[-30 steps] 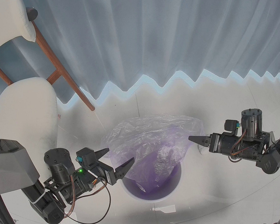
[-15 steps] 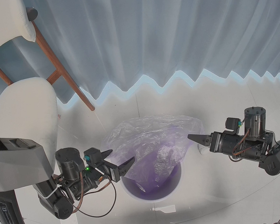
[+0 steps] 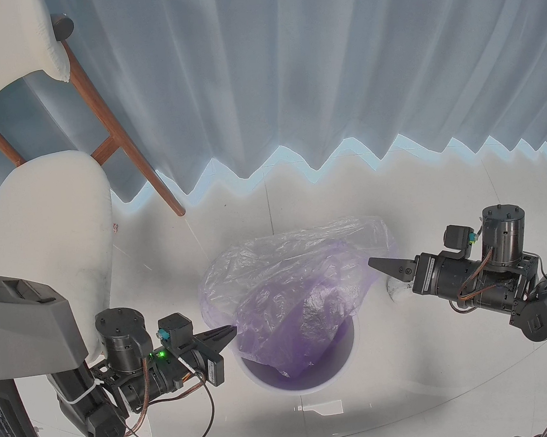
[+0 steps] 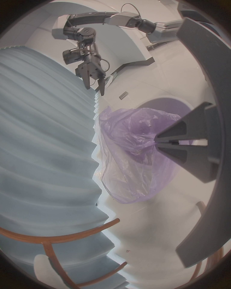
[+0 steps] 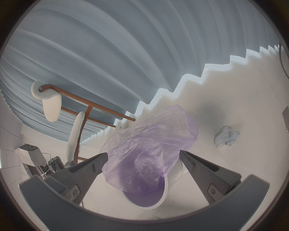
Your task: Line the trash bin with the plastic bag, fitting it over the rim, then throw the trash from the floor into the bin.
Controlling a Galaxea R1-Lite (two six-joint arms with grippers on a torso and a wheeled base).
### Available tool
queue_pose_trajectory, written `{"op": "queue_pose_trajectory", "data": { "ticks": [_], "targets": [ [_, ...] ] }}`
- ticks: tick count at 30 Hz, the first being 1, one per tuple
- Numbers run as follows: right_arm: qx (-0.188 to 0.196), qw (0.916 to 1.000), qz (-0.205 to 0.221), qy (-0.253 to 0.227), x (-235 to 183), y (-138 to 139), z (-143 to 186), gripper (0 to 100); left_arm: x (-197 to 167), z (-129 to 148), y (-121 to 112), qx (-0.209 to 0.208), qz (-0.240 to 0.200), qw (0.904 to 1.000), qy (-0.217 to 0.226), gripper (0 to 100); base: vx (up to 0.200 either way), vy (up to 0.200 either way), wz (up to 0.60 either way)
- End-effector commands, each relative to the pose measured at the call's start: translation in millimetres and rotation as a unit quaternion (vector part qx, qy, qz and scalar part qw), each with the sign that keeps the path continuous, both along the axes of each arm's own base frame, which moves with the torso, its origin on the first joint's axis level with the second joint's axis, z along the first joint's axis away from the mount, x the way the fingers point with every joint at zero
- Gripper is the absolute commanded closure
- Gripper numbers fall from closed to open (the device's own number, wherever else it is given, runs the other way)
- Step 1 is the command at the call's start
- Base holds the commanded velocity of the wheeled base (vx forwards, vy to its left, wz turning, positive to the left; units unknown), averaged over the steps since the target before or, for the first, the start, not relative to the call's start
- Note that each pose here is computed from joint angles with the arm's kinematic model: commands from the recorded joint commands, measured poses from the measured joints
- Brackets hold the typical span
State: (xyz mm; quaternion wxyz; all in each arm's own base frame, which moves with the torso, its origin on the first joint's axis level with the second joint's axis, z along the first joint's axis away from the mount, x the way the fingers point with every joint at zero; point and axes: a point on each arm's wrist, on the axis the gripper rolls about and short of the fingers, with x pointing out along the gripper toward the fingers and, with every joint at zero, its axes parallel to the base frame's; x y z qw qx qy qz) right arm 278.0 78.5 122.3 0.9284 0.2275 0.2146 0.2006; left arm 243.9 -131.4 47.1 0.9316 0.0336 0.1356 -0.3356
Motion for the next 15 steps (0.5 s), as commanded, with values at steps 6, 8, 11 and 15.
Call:
{"op": "queue_pose_trajectory", "data": {
  "ticks": [6,8,11,15],
  "targets": [
    [0.002,1.0,0.0,-0.008,-1,0,3,0,11,13,-5,-0.026,-0.035,0.9986,-0.029,100,-0.1,0.0,0.0],
    [0.002,0.9999,0.0,-0.01,-1,0,4,0,11,11,-4,-0.027,-0.033,0.9988,-0.023,100,-0.2,0.0,0.0],
    [0.002,1.0,0.0,-0.009,-1,0,4,0,9,9,-4,-0.024,-0.033,0.999,-0.02,100,-0.2,0.0,0.0],
    [0.003,0.9999,0.0,-0.013,0,0,5,0,10,7,-3,-0.022,-0.03,0.9991,-0.017,100,-0.2,0.0,0.0]
  ]
}}
